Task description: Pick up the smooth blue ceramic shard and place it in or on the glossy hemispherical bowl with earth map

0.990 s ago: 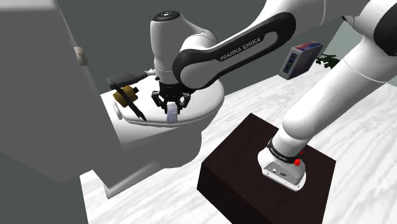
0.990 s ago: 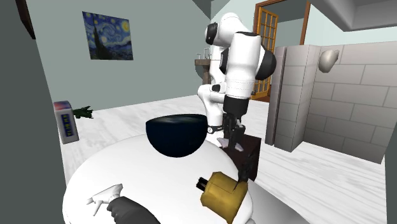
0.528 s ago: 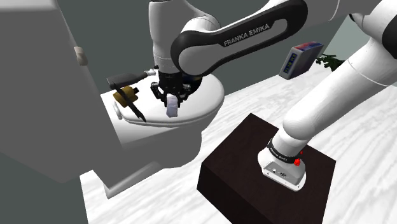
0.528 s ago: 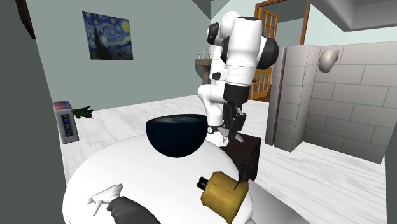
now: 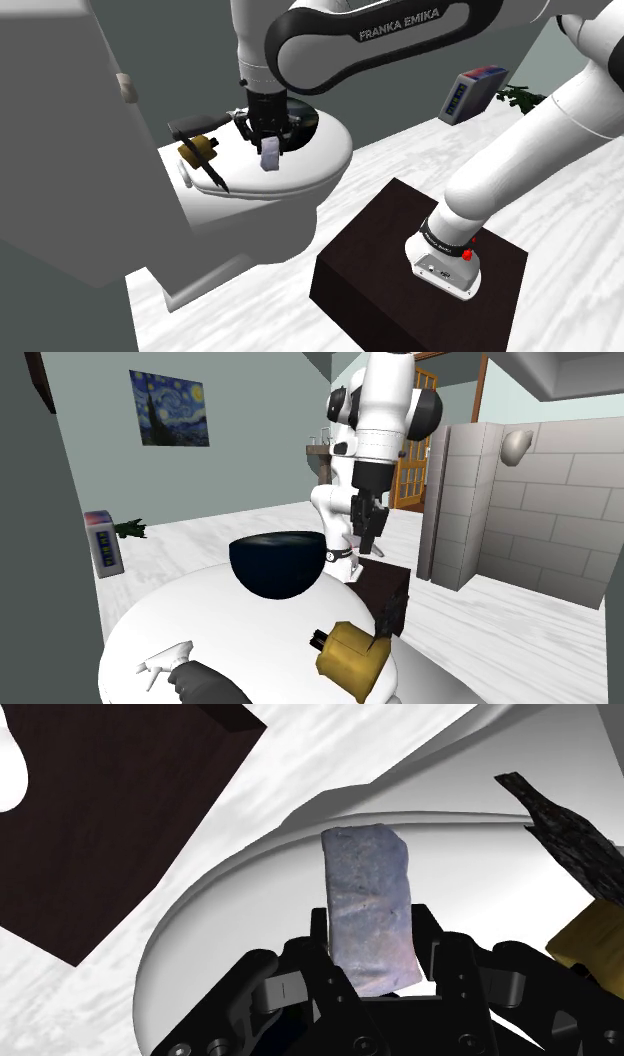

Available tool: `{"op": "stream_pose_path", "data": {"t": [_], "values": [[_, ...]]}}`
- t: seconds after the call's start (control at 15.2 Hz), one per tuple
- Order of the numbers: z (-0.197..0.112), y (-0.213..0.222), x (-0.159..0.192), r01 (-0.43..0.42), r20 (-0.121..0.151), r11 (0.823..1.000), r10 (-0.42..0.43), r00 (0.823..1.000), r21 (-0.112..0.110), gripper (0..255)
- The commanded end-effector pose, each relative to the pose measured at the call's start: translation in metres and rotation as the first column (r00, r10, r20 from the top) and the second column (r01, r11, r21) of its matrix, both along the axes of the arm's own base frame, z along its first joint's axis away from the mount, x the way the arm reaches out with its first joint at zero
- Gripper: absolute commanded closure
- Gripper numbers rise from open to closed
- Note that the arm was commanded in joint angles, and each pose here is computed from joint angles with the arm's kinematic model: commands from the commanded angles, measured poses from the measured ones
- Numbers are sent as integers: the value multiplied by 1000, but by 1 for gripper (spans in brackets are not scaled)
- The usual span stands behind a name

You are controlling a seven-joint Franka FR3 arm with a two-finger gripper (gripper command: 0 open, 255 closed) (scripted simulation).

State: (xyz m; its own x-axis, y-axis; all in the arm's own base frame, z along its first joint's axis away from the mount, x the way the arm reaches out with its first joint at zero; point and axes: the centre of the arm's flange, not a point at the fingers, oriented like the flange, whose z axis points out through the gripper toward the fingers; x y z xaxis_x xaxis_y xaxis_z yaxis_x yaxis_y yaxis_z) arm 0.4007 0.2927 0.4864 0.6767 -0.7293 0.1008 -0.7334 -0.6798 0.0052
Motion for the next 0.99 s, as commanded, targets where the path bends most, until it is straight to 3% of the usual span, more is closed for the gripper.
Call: {"op": "stream_pose_path", "data": {"t": [0.0,0.92], "values": [[11,0,0,0,0,1000,0,1000,0,255],[85,0,0,0,0,1000,0,1000,0,255]]}}
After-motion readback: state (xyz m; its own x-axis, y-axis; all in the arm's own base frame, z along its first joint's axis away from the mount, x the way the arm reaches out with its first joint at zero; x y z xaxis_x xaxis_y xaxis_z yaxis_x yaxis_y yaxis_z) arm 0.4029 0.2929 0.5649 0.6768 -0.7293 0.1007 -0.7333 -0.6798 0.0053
